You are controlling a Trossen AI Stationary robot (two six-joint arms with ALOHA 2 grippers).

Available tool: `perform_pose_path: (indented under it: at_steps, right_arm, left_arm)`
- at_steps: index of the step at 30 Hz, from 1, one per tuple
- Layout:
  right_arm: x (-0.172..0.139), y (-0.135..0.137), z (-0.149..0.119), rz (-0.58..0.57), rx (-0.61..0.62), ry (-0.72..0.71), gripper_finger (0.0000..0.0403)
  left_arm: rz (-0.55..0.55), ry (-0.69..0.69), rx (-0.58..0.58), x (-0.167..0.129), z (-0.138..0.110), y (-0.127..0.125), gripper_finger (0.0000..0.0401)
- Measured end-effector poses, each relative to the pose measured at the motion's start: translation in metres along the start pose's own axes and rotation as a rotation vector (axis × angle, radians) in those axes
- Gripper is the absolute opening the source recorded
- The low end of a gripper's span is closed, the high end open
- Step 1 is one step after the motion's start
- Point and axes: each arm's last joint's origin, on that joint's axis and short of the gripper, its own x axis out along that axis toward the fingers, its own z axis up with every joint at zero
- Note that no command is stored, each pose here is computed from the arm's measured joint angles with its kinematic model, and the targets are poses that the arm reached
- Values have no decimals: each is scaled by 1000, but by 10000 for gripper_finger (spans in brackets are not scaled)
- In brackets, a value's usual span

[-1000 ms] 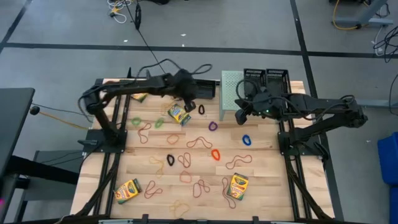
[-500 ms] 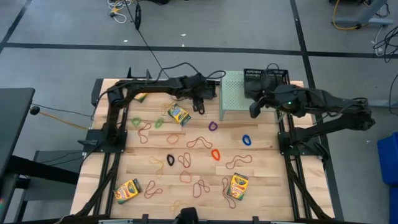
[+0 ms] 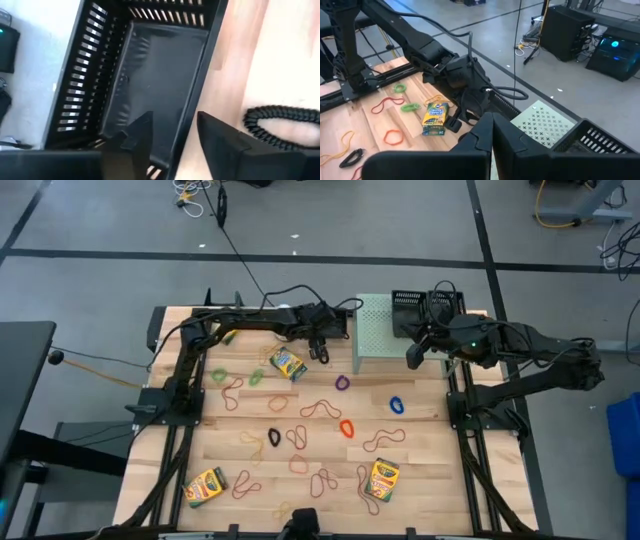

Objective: Pick & Place Office Desk Supplies
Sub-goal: Put the basket on the shelf

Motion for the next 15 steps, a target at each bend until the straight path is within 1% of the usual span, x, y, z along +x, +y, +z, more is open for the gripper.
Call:
perform_pose_path:
  at_steps: [3, 8, 10, 15]
  right_arm:
    - [0, 0, 1, -17, 4, -12, 8]
    - [0, 0, 2, -14, -7, -25, 8]
    - [0, 0, 2, -14, -17, -25, 8]
    - [0, 0, 2, -15, -32, -25, 8]
  left_arm:
    - [0, 3, 34, -3, 0, 1, 106]
    - [-9, 0, 87, -10, 1, 4, 25]
    - [-11, -5, 92, -16, 2, 6, 14]
    - [18, -64, 73, -44, 9, 17, 16]
